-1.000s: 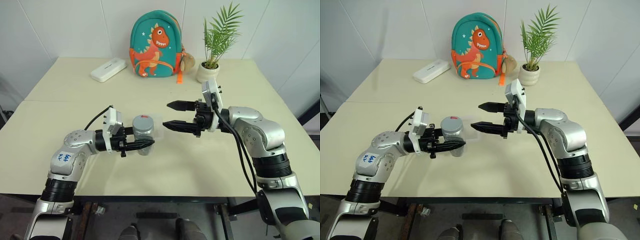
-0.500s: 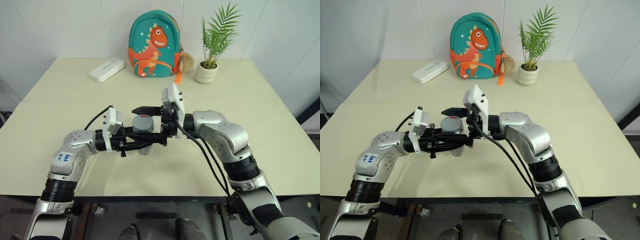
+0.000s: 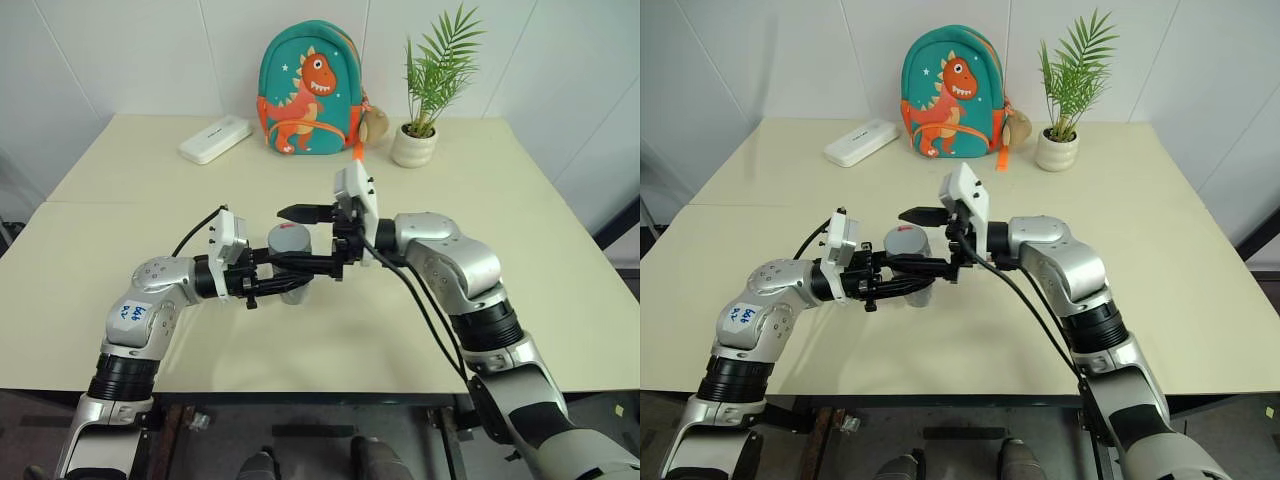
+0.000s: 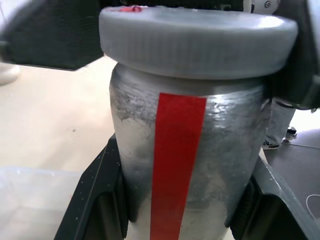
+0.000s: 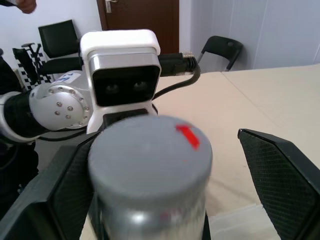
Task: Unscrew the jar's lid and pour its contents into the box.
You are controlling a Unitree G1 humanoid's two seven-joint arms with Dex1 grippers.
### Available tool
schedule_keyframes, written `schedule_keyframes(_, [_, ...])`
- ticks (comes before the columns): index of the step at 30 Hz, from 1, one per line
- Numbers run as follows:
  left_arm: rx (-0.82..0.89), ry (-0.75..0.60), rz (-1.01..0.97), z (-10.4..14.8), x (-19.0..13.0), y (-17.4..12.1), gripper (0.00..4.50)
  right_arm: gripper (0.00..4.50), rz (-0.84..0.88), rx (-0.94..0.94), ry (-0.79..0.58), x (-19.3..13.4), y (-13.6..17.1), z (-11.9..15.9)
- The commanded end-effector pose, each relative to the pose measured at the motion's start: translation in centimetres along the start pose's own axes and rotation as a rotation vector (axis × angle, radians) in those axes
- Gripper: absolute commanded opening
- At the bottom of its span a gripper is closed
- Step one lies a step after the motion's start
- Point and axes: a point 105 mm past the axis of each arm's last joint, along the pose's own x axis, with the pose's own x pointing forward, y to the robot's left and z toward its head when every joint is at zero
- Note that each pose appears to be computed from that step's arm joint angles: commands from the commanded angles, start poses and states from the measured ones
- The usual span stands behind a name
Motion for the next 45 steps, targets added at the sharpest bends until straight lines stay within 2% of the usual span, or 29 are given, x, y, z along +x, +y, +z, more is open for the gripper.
schedule_keyframes(1, [0.058, -0.029, -0.013, 1.3, 0.0, -0.3, 1.97, 4.49, -0.023, 0.004, -0.05, -1.6, -0.6, 1.3])
schedule_keyframes(16, [0.049, -0.015, -0.015, 1.1, -0.1, -0.4, 1.97, 4.49, 0.0, 0.047, -0.036, -2.7, -0.2, 0.8])
schedule_keyframes(23, [0.05, -0.003, -0.018, 1.1, -0.3, -0.5, 1.97, 4.49, 0.164, 0.083, -0.061, -2.7, 2.7, 1.1])
schedule_keyframes(35, [0.049, -0.006, -0.03, 1.3, 0.0, -0.7, 1.97, 4.49, 0.035, 0.002, -0.074, -1.3, 0.6, 1.3])
schedule_keyframes(45, [0.047, -0.004, -0.036, 1.2, 0.0, -0.8, 1.97, 4.49, 0.073, -0.024, -0.086, 0.3, 1.0, 1.7])
